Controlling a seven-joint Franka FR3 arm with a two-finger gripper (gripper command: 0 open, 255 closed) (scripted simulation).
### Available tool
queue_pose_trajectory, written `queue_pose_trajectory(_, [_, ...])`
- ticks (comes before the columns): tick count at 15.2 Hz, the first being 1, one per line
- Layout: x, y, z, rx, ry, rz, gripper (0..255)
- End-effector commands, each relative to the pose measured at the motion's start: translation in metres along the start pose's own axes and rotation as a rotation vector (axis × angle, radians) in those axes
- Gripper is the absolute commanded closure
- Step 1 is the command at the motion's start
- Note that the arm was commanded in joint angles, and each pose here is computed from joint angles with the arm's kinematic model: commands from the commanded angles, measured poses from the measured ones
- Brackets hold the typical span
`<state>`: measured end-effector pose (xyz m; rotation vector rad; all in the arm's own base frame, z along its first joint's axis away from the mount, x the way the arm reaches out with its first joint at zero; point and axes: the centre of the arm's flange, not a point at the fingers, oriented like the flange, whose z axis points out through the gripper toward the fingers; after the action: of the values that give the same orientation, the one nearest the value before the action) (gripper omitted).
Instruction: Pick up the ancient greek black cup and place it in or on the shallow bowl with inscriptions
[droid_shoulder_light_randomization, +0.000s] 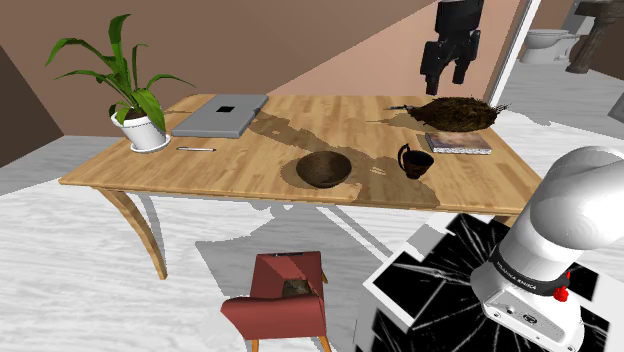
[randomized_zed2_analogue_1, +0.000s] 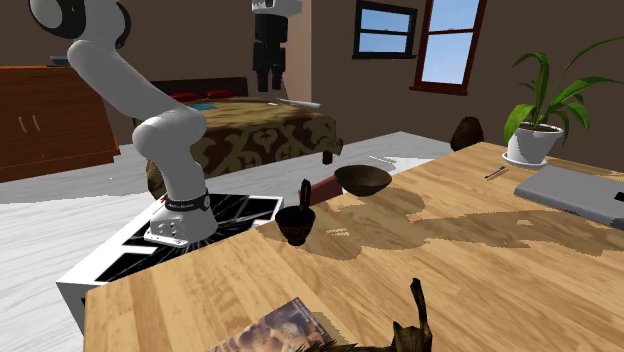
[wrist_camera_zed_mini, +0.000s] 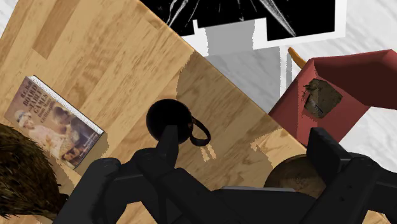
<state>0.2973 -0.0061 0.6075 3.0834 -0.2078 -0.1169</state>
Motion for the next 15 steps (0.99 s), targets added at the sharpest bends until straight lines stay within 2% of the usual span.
queue_pose_trajectory(1, [0.000,0.000,0.000,0.000,0.000,0.000,0])
queue_pose_trajectory(15, [0.110,0.019,0.154,-0.060,-0.065,0.104,0])
